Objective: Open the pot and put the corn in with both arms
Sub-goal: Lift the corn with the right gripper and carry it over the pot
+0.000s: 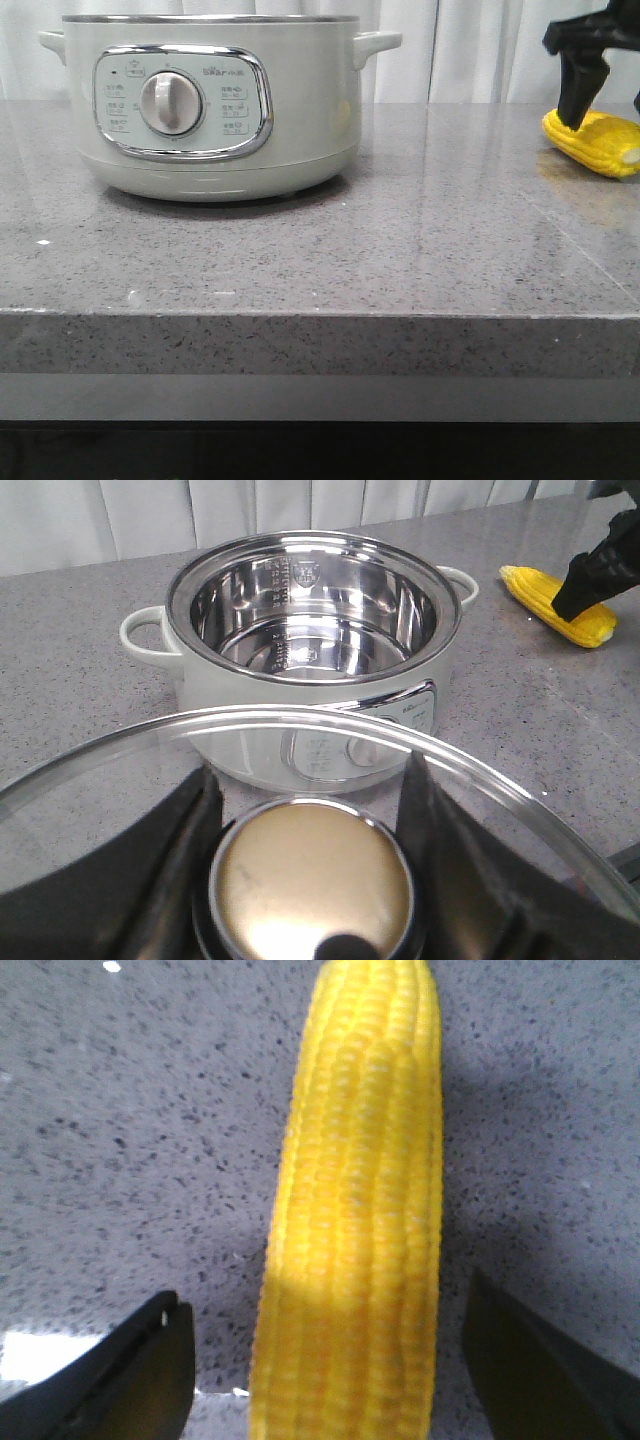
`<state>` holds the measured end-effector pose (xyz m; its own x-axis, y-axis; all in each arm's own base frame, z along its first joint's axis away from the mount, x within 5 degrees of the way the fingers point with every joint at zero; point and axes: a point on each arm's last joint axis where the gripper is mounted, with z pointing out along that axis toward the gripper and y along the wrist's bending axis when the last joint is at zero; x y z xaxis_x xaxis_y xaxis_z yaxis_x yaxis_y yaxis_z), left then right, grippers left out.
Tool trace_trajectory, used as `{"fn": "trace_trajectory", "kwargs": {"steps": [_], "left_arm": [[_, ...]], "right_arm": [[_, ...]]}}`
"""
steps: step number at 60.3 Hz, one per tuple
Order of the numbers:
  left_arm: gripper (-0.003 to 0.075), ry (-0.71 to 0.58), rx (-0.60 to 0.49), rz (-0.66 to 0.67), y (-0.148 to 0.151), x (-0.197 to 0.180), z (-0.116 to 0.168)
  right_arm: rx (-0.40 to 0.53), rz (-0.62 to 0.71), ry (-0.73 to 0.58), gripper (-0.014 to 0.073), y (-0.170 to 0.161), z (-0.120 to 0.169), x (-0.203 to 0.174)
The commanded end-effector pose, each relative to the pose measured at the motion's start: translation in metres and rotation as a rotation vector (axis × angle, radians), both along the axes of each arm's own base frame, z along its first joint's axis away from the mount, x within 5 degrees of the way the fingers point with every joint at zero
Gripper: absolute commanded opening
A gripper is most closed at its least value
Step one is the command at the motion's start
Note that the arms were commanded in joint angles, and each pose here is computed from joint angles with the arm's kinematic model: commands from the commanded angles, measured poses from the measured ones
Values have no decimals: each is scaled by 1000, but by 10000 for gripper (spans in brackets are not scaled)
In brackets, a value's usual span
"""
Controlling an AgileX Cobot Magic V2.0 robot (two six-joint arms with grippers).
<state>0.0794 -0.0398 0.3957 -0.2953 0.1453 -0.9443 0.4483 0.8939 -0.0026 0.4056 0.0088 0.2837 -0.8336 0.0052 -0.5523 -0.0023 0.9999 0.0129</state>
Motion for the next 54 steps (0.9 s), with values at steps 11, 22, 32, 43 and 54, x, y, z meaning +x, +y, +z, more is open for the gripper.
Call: {"fn": "trace_trajectory", "kwargs": {"steps": [11,22,32,43,54], "left_arm": [[148,-155,-94,1,0,-1,24],[148,-155,-94,1,0,-1,24],[148,-155,-94,1,0,-1,24],[148,-155,-94,1,0,-1,24],[148,-157,-95,1,0,-1,24]], "right_arm": [[-36,3,-77,568,-5,9,12],[-36,3,-61,431,-5,4,14],[-36,2,-57,337,-5,10,14],[-33,26,-114,340,6,48,11],[-29,123,-262,340,39,103,-1]]}}
